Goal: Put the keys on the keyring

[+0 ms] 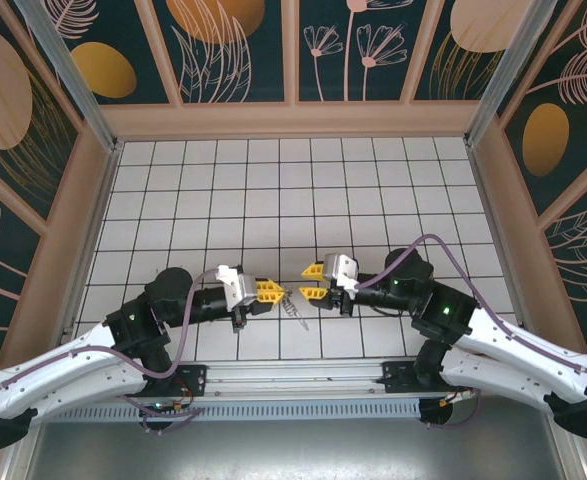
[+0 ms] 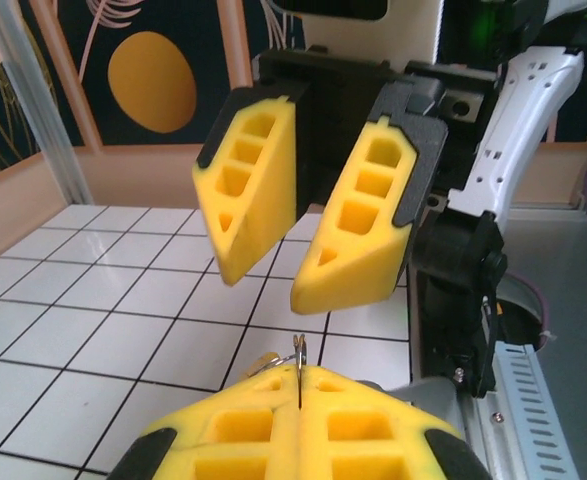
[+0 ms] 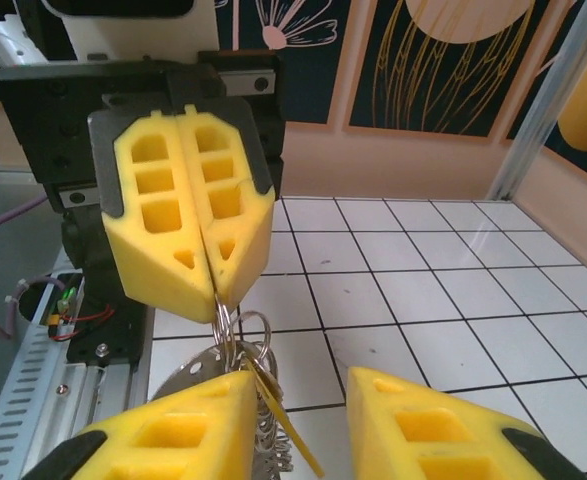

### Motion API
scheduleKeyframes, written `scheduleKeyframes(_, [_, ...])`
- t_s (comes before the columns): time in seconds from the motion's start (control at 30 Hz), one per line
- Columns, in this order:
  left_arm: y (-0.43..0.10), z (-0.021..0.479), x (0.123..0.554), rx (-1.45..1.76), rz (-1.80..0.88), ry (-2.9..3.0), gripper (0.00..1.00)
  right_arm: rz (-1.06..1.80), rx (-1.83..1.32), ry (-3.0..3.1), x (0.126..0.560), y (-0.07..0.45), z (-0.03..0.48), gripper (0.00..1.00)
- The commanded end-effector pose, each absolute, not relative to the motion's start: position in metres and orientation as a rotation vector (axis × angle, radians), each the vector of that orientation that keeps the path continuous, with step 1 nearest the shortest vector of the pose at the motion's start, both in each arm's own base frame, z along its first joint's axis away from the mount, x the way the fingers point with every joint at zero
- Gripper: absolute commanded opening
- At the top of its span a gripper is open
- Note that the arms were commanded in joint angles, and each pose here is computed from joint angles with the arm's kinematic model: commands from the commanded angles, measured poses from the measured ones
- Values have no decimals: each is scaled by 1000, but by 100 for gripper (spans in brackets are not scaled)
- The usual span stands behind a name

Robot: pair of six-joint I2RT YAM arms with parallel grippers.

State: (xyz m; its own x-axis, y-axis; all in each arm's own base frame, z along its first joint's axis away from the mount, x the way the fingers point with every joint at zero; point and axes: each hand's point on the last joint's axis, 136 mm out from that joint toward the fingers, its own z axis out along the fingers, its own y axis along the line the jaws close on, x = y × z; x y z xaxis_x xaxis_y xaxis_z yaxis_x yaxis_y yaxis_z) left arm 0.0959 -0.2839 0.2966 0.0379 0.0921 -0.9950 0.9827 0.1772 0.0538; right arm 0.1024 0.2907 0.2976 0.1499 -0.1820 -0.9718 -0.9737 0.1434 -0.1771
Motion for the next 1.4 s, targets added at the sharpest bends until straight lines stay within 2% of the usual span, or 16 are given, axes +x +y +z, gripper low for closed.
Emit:
scheduleKeyframes(0.0, [-287, 314, 87, 1155, -1059, 1236, 0, 907, -1282, 1243, 101, 293, 302, 30])
scheduleKeyframes(0.37, [-284, 324, 84, 1148, -1067, 1212, 0, 981, -1336, 1228, 85, 297, 292, 36])
scheduleKeyframes(0.57, [-284, 326, 84, 1142, -1074, 1208, 0, 967, -1351, 1246, 88, 302, 286, 35])
scheduleKeyframes(0.67, [-284, 327, 84, 1133, -1080, 1202, 0, 962, -1349, 1244, 90, 303, 286, 32])
scheduleKeyframes(0.87, [-284, 326, 84, 1127, -1092, 1200, 0, 962, -1344, 1249, 91, 304, 286, 17])
scheduleKeyframes(1.03, [-286, 324, 85, 1116, -1095, 1196, 0, 967, -1347, 1282, 93, 307, 280, 1])
scheduleKeyframes(1.23, [-285, 324, 89, 1066, -1101, 1180, 0, 926, -1341, 1341, 103, 310, 270, 0])
scheduleKeyframes(1.37, [-283, 320, 97, 1029, -1072, 1208, 0, 900, -1319, 1334, 106, 308, 275, 7])
